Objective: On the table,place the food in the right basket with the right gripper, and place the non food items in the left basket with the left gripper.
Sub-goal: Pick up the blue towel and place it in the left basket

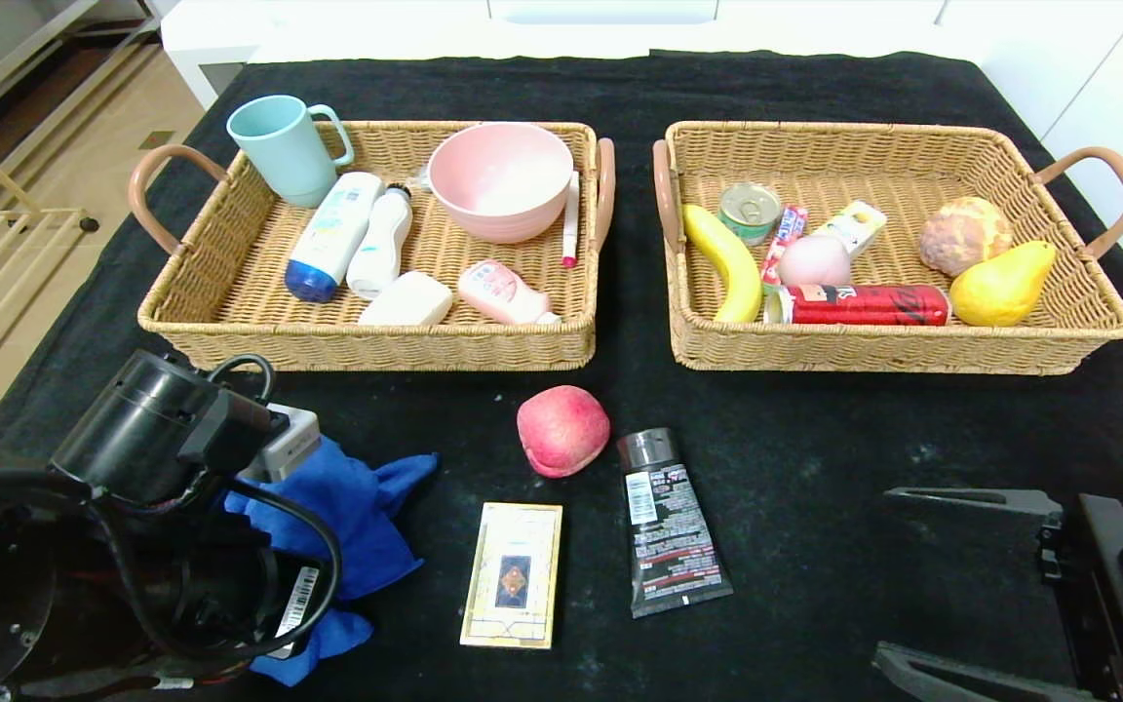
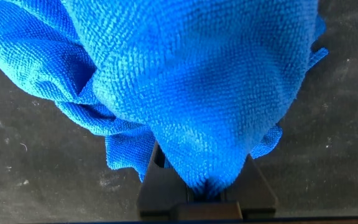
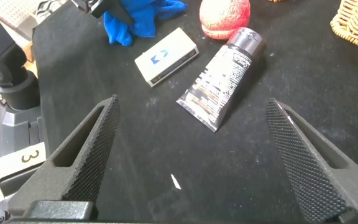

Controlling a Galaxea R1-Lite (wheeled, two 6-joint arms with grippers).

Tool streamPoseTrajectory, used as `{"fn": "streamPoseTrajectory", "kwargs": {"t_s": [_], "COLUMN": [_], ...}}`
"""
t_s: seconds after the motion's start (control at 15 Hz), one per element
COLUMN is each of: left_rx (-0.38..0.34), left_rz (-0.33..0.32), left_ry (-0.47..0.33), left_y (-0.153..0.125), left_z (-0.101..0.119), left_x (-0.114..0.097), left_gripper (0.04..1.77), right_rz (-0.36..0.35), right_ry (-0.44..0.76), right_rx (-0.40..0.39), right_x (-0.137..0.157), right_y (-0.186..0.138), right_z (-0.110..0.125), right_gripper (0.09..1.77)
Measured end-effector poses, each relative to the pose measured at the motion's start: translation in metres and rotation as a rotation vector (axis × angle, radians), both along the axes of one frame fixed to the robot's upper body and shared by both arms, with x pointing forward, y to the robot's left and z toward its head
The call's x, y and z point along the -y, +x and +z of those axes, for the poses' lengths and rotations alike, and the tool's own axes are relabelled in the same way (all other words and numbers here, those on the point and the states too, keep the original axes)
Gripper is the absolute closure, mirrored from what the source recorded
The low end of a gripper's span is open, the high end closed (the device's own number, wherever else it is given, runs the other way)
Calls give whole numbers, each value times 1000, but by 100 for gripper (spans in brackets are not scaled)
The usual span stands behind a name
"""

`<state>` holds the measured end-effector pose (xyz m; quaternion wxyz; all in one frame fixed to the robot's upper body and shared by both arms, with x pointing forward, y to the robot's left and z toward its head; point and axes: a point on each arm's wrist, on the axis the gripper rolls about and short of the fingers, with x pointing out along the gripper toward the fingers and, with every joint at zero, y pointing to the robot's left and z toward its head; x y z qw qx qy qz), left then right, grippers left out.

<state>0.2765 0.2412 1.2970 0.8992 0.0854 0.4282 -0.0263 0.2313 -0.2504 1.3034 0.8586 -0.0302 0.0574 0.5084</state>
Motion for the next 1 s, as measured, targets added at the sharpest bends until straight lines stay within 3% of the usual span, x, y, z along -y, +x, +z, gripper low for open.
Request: {"fn": "streamPoseTrajectory", "kwargs": {"t_s": [0.6, 1.0], "left_rx": [2, 108], "left_rz": [-7, -19], "left_ry": [4, -46], "left_y": [-3, -25], "left_z": [1, 33], "left_x": [-1, -13], "left_gripper": [156, 156], "right_rz": [0, -7], "right_ry": [-3, 23], "right_rx": [-8, -30], "right_x": [-1, -2], "right_y": [2, 3], "right_z": [-1, 3], "right_gripper": [15, 15]}}
